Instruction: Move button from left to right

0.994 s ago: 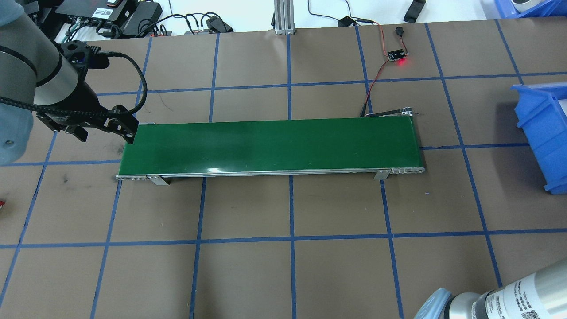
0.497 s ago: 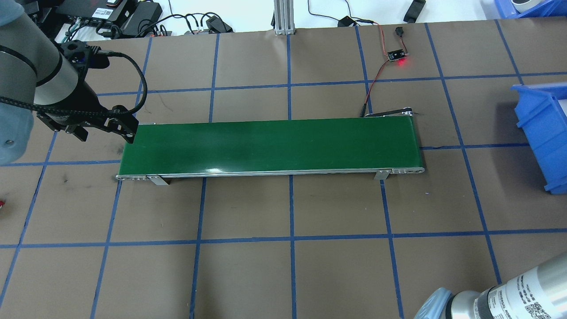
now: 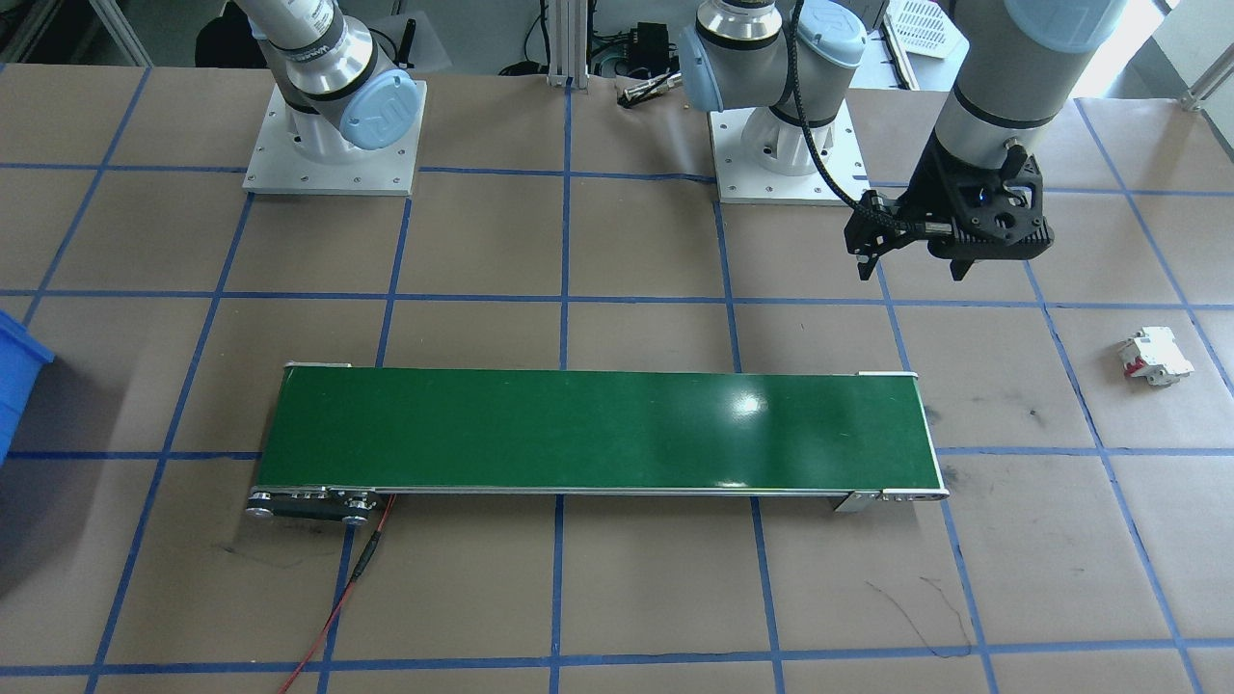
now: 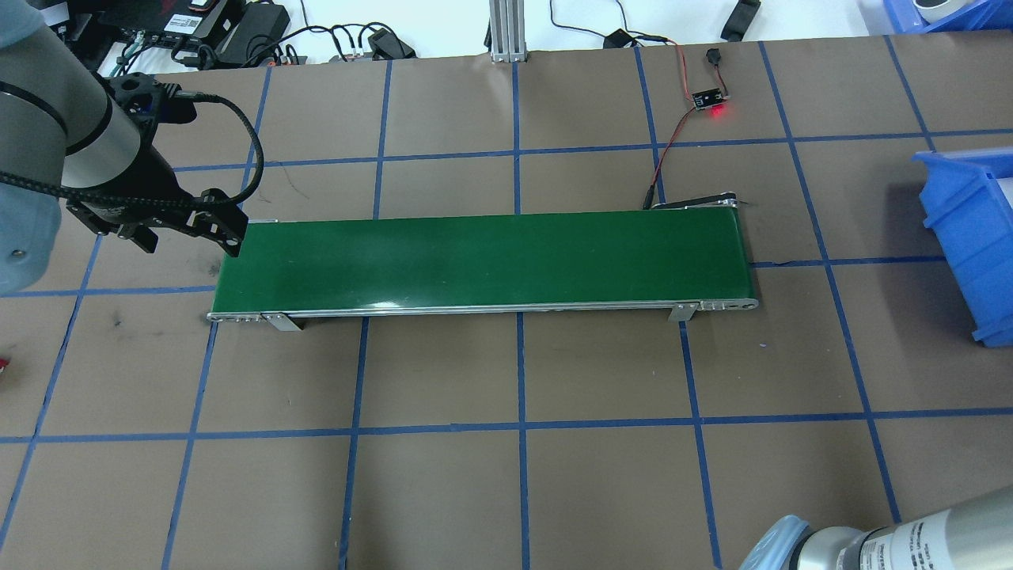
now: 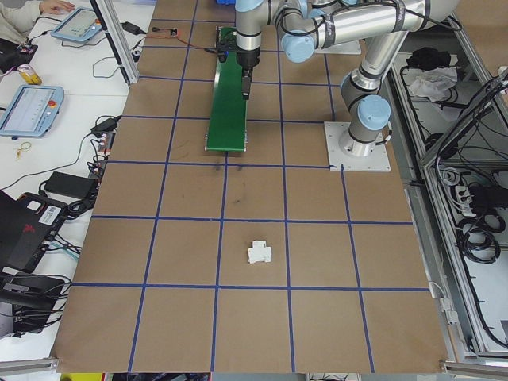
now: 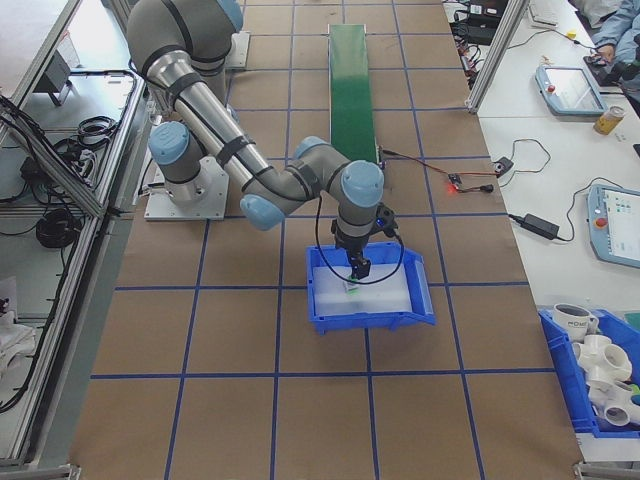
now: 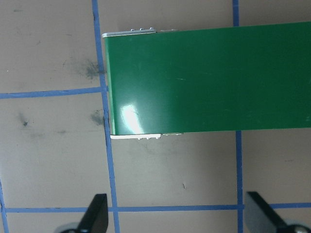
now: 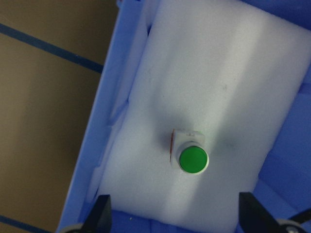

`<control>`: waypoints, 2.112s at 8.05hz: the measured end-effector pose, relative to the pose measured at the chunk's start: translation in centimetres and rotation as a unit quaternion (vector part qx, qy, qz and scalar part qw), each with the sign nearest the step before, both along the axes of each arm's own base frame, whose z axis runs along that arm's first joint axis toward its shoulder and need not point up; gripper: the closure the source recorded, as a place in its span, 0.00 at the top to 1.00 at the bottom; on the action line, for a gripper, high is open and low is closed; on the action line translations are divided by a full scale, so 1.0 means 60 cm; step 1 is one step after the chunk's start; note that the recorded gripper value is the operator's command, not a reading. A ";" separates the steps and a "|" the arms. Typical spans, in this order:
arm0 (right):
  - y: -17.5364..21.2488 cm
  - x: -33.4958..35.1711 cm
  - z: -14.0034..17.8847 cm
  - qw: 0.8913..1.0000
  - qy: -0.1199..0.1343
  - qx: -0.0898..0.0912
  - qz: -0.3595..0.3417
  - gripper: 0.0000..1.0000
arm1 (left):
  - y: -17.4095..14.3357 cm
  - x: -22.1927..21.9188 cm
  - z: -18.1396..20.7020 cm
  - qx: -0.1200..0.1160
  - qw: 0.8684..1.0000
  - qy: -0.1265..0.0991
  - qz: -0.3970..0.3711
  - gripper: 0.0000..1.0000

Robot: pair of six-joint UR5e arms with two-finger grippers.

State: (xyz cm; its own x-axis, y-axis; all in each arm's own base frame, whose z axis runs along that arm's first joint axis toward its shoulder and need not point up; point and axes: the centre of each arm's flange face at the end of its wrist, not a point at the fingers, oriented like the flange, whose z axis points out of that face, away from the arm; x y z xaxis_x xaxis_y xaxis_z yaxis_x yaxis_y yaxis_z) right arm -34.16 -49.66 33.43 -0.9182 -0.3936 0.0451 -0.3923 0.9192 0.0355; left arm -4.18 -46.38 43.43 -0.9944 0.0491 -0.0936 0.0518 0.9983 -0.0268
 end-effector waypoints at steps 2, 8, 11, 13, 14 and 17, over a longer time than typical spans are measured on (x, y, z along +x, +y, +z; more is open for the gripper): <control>0.034 0.060 0.101 1.000 -0.006 0.002 0.000 1.00 | 0.001 0.000 0.000 0.000 1.000 -0.001 -0.001 1.00; 0.020 0.488 0.306 0.995 -0.016 0.008 -0.098 1.00 | 0.000 0.001 0.000 0.000 1.000 -0.001 0.000 1.00; 0.024 0.717 0.323 0.989 -0.017 -0.005 -0.146 1.00 | 0.000 0.002 0.002 -0.001 1.000 -0.001 0.000 1.00; 0.029 0.814 0.311 0.988 -0.019 -0.010 -0.150 1.00 | 0.000 0.002 0.002 -0.001 1.000 -0.001 0.000 1.00; 0.028 0.828 0.309 0.988 -0.020 -0.014 -0.149 1.00 | 0.000 0.002 0.002 -0.001 1.000 -0.001 0.000 1.00; 0.023 0.837 0.311 0.988 -0.023 -0.028 -0.149 1.00 | 0.002 0.002 0.003 -0.001 1.000 0.000 -0.001 1.00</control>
State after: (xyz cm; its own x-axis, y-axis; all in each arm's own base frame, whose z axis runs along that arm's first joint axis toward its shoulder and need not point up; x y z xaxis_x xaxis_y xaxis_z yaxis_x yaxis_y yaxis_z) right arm 16.03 -48.28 52.10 -0.9945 -0.1036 0.0143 -0.1040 0.9941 -0.0310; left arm -4.06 -46.26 43.61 -0.9943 0.0502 -0.0945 0.0532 0.9981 -0.0297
